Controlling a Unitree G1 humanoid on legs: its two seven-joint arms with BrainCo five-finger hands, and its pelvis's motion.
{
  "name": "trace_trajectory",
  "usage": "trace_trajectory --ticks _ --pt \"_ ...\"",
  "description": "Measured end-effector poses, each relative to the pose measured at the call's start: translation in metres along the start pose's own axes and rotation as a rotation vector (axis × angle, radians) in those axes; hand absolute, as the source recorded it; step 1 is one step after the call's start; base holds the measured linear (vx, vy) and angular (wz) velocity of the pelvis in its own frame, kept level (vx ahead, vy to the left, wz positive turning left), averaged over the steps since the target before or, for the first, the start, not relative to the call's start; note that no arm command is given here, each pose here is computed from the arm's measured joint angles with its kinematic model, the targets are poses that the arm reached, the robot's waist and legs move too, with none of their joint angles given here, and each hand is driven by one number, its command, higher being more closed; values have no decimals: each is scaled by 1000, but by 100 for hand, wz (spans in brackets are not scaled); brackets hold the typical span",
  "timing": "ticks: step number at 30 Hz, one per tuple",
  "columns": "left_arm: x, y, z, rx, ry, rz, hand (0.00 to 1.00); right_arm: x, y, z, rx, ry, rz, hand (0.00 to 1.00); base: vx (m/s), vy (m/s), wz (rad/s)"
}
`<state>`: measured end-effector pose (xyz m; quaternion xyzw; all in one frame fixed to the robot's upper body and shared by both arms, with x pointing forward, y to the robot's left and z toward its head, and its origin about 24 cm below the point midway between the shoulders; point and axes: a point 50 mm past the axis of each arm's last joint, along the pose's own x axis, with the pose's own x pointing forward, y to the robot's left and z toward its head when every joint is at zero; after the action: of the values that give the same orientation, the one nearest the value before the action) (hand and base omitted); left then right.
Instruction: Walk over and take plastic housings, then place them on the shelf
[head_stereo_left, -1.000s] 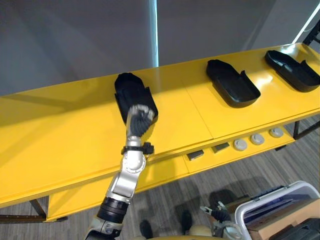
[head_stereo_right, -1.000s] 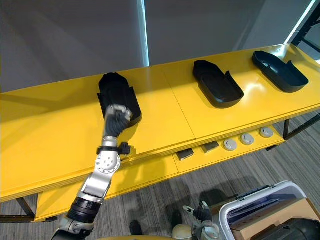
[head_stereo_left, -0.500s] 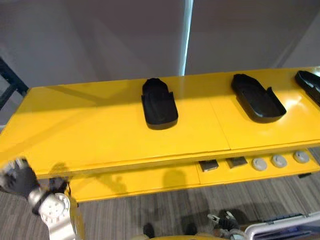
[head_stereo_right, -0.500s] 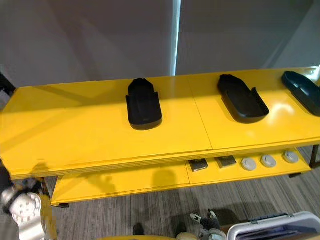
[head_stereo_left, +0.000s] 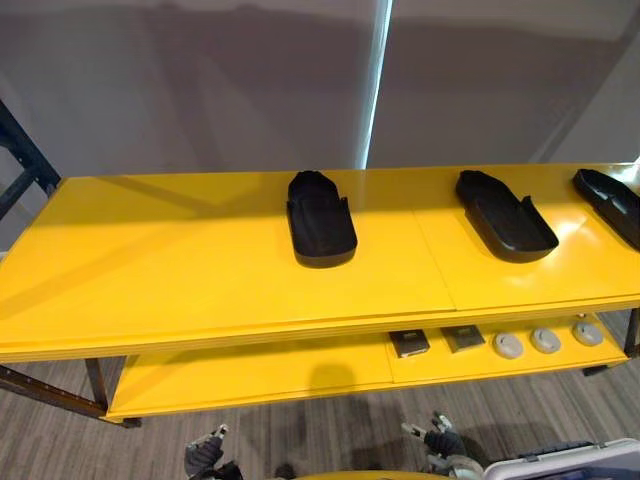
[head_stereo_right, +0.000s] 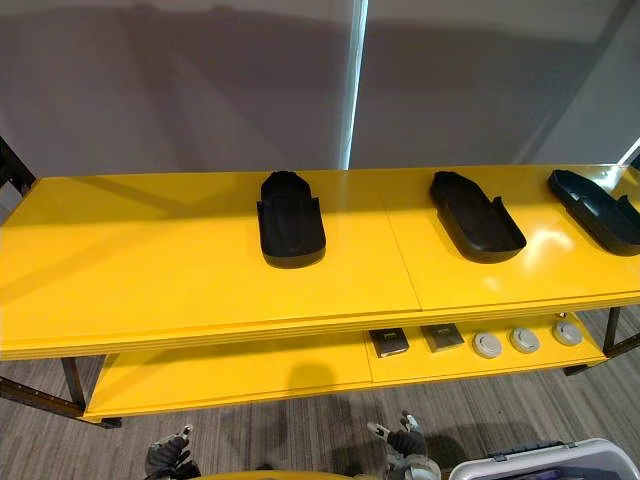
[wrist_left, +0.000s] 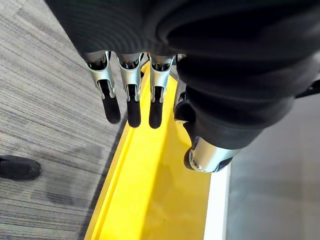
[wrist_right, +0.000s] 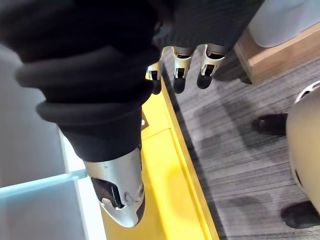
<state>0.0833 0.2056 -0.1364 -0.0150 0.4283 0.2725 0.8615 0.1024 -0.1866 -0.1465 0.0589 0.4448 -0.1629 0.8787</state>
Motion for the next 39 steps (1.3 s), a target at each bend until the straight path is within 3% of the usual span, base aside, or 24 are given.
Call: trace_trajectory --ticks 10,14,25,32,39 --pt "6 0 7 131 -31 -33 0 5 -5 10 -67 -23 -25 0 61 -24 -16" --pt "7 -14 15 179 -69 -89 0 6 -8 14 -107 -37 -28 0 10 -17 -6" --pt "10 -30 33 157 -118 -122 0 14 -7 44 -139 -124 -39 0 -48 12 -43" --pt "17 -32 61 135 -202 -99 0 13 14 66 -243 -223 15 0 -151 85 -99" --pt "21 -17 60 150 -194 -64 0 8 0 22 -283 -78 -9 0 -132 -15 -64"
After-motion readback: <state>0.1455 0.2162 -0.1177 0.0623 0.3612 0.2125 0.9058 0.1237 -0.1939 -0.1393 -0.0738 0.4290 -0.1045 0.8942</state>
